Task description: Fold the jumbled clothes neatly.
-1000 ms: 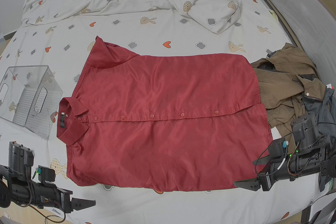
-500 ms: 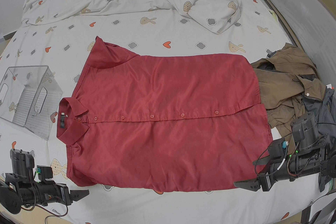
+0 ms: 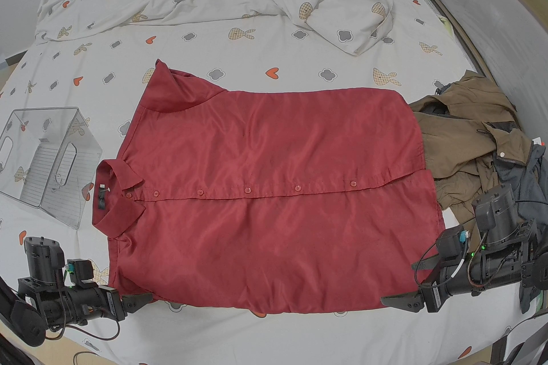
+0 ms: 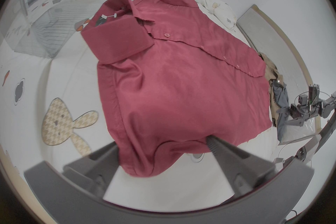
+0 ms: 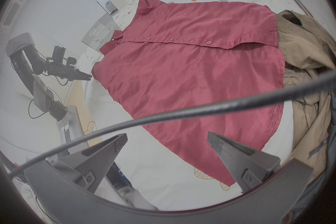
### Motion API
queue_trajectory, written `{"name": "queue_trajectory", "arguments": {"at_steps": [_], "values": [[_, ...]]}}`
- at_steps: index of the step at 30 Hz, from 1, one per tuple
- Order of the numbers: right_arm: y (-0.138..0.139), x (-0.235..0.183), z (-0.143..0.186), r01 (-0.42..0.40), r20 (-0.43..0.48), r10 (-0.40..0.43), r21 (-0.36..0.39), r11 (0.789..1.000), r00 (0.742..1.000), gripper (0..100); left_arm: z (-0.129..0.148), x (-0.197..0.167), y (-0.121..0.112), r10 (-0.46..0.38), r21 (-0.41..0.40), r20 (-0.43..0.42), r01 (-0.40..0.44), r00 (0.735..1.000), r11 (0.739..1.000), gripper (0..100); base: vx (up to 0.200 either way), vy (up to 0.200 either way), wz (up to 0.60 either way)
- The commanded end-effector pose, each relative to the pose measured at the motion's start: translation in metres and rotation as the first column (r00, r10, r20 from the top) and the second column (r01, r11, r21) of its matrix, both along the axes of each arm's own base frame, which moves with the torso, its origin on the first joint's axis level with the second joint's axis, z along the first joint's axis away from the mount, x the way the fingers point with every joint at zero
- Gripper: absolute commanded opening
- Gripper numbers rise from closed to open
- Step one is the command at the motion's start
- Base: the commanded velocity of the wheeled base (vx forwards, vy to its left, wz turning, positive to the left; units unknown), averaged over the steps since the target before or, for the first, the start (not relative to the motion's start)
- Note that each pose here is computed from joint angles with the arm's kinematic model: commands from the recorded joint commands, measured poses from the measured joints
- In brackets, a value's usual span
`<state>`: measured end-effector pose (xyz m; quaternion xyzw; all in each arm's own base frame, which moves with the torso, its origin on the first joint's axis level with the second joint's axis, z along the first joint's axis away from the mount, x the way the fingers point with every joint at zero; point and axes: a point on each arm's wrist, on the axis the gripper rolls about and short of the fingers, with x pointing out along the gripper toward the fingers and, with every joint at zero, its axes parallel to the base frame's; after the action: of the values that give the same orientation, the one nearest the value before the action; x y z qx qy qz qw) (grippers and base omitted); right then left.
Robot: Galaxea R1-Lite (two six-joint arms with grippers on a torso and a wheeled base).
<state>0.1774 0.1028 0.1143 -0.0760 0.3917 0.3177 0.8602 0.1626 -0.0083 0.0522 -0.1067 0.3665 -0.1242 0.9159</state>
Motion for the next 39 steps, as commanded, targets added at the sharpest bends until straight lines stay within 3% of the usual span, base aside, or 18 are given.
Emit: {"name": "queue_trajectory", "arguments": {"at_steps": [1,3,4,10,12,13,16,23,30,39], "values": [[0.0,0.0,0.0,-0.001,-0.002,0.001,-0.001,1.0,1.0,100,-0.016,0.011,-0.009,-0.021,-0.029,-0.058,0.02,0.998,0.999,100,0.0,0.0,0.0],[0.0,0.001,0.0,0.001,-0.001,-0.001,0.0,1.0,1.0,100,-0.016,0.013,-0.014,-0.028,-0.053,-0.049,0.025,0.998,0.998,100,0.0,0.0,0.0],[0.0,0.0,0.0,0.001,-0.002,-0.001,-0.001,1.0,1.0,100,-0.017,0.012,-0.015,-0.027,-0.058,-0.05,0.025,0.998,0.998,0,0.0,0.0,0.0],[0.0,0.001,0.0,0.001,-0.002,-0.001,-0.001,1.0,1.0,100,0.0,0.012,-0.019,-0.009,-0.1,0.059,0.015,0.998,0.995,0,0.0,0.0,0.0],[0.0,0.001,0.0,0.001,-0.002,-0.001,-0.001,1.0,1.0,100,0.0,0.012,-0.019,-0.009,-0.1,0.059,0.015,0.998,0.995,0,0.0,0.0,0.0],[0.0,0.001,-0.001,-0.001,-0.003,0.001,-0.002,1.0,1.0,100,0.015,0.013,-0.019,0.016,-0.097,0.132,-0.003,0.991,0.995,0,0.0,0.0,0.0],[0.002,0.0,-0.001,-0.01,-0.003,0.01,-0.002,1.0,1.0,100,0.03,0.021,-0.019,0.047,-0.086,0.163,-0.034,0.986,0.996,0,0.0,0.0,0.0],[0.004,-0.001,-0.002,-0.019,-0.009,0.019,-0.004,1.0,1.0,100,0.091,0.033,-0.021,0.071,-0.088,0.157,-0.058,0.985,0.994,0,0.0,0.0,0.0],[0.006,0.0,-0.006,-0.025,-0.024,0.024,-0.013,1.0,0.999,100,0.147,0.049,-0.042,0.019,-0.127,0.106,-0.006,0.994,0.992,0,0.0,0.0,0.0],[0.007,0.0,-0.006,-0.028,-0.025,0.027,-0.014,1.0,0.999,100,0.164,0.087,-0.065,-0.03,-0.129,0.103,0.044,0.994,0.991,0,0.0,0.0,0.0]]}}
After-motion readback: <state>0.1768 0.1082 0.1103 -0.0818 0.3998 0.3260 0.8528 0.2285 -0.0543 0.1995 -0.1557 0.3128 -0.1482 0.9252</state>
